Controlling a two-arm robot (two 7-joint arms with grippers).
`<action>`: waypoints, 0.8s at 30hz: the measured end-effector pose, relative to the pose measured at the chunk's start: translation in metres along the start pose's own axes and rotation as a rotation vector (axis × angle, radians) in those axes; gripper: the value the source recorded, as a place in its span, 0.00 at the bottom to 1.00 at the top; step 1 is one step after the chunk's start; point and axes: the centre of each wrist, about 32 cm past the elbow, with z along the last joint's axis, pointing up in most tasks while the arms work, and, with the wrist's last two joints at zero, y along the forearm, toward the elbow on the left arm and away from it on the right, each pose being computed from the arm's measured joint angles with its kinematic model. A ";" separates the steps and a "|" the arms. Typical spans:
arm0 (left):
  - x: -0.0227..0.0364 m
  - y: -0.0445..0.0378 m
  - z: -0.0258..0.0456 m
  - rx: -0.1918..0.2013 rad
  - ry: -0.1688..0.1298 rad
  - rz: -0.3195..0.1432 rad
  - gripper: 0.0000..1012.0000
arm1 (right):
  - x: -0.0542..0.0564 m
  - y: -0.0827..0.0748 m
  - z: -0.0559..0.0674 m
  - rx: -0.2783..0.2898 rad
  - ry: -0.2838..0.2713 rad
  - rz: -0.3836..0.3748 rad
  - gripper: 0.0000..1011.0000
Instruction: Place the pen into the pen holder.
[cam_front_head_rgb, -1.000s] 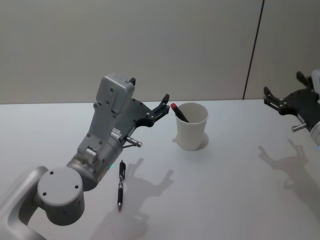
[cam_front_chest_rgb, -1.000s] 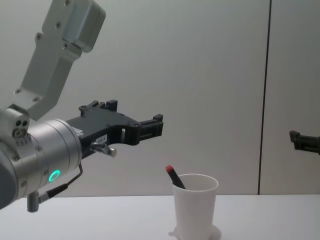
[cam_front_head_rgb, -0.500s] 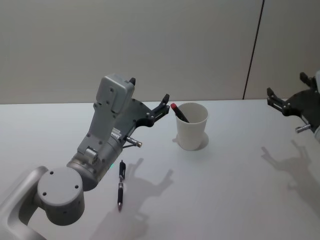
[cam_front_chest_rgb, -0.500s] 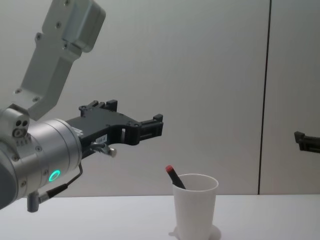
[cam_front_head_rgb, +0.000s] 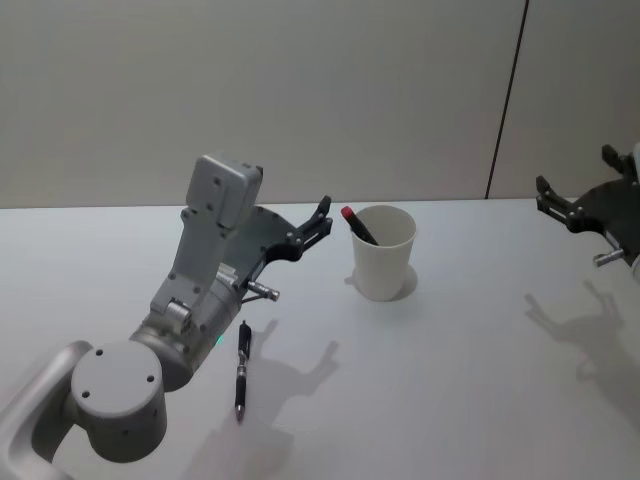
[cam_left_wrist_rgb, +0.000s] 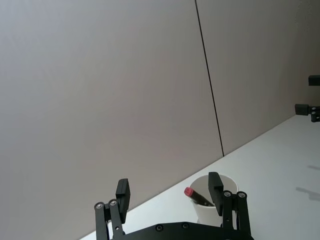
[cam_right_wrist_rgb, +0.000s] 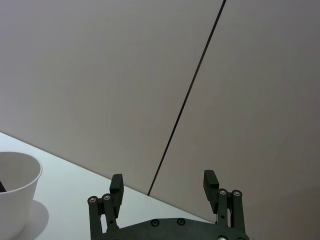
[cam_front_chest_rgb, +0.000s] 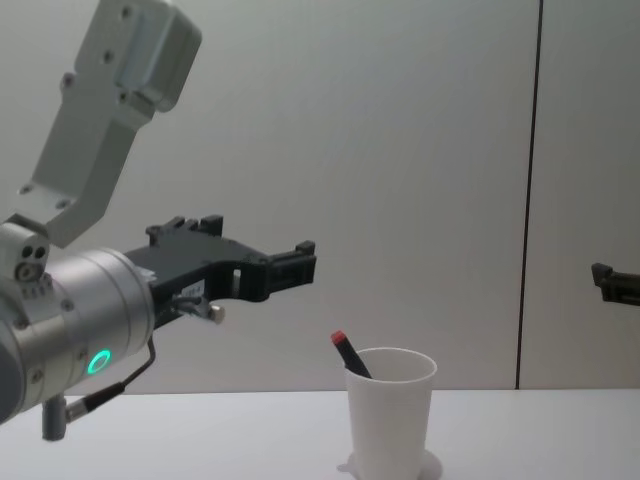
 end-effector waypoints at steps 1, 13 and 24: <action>-0.0004 0.0009 -0.0001 0.004 0.004 0.002 0.99 | 0.000 0.000 0.000 0.000 0.000 0.000 0.99; -0.0049 0.0132 -0.0023 0.103 0.087 0.027 0.99 | 0.000 -0.001 0.000 -0.001 -0.001 0.000 0.99; -0.0117 0.0259 -0.0088 0.216 0.185 0.048 0.99 | 0.001 -0.001 0.000 -0.001 -0.001 0.000 0.99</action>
